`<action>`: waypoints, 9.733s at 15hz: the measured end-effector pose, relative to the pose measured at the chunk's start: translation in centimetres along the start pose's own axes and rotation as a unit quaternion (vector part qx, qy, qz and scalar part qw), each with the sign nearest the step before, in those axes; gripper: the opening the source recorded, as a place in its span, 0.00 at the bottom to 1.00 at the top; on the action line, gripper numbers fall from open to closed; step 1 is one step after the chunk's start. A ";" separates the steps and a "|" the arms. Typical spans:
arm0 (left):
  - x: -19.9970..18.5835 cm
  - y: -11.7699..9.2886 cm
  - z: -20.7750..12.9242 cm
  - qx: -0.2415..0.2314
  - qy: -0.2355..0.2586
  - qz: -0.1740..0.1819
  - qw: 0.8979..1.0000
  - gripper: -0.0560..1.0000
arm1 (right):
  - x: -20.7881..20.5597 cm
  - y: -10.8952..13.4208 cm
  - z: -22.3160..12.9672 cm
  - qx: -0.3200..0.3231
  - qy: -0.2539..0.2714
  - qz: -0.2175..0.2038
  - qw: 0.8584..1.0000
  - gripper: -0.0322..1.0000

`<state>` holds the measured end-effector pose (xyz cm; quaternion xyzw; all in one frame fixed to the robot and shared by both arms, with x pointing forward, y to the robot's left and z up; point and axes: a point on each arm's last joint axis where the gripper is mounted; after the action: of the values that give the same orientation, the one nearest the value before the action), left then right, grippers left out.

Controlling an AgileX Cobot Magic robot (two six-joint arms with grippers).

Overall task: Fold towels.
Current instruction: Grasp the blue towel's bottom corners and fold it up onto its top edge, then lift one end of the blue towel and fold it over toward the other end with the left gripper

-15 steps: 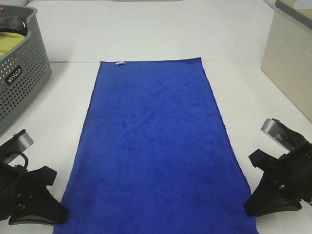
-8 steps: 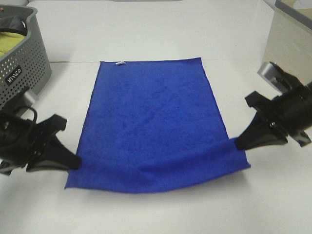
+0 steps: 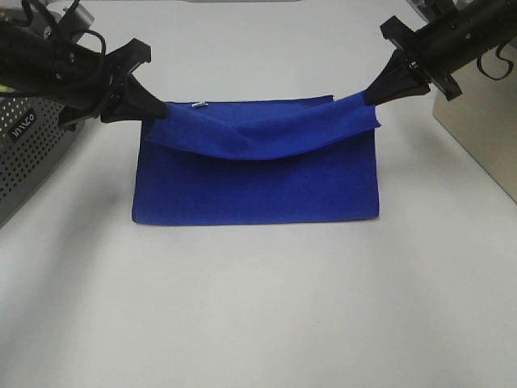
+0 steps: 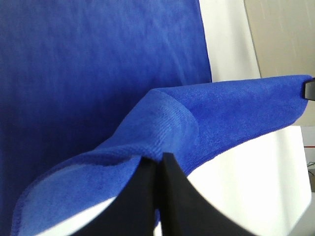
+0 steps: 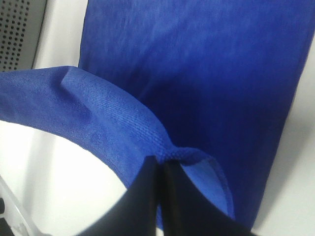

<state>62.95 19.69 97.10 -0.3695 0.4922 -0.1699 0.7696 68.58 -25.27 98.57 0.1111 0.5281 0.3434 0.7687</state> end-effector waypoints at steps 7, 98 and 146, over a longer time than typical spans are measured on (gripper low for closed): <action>4.9 -0.3 7.6 0.059 -0.099 0.002 0.993 0.06 | 3.4 -5.0 6.8 -0.041 -0.072 -0.017 0.996 0.05; 6.3 0.4 5.2 -0.083 0.082 0.160 0.980 0.07 | 5.3 -2.1 0.9 0.019 0.088 -0.084 0.992 0.05; 6.6 -7.9 7.1 -0.005 0.076 0.148 0.986 0.14 | 7.0 -3.6 1.6 0.014 0.105 -0.075 0.992 0.80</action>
<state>73.08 13.13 100.46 -0.2823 0.5993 -0.0799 0.7449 72.95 -23.08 92.20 0.0448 0.6172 0.2870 0.7312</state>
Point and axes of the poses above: a point on each arm's last joint axis where the gripper is mounted, x pointing out along that axis toward the gripper, y along the wrist's bending axis when the last joint is at zero, z = x × y, and after that the axes turned 15 degrees about -x, right-handed
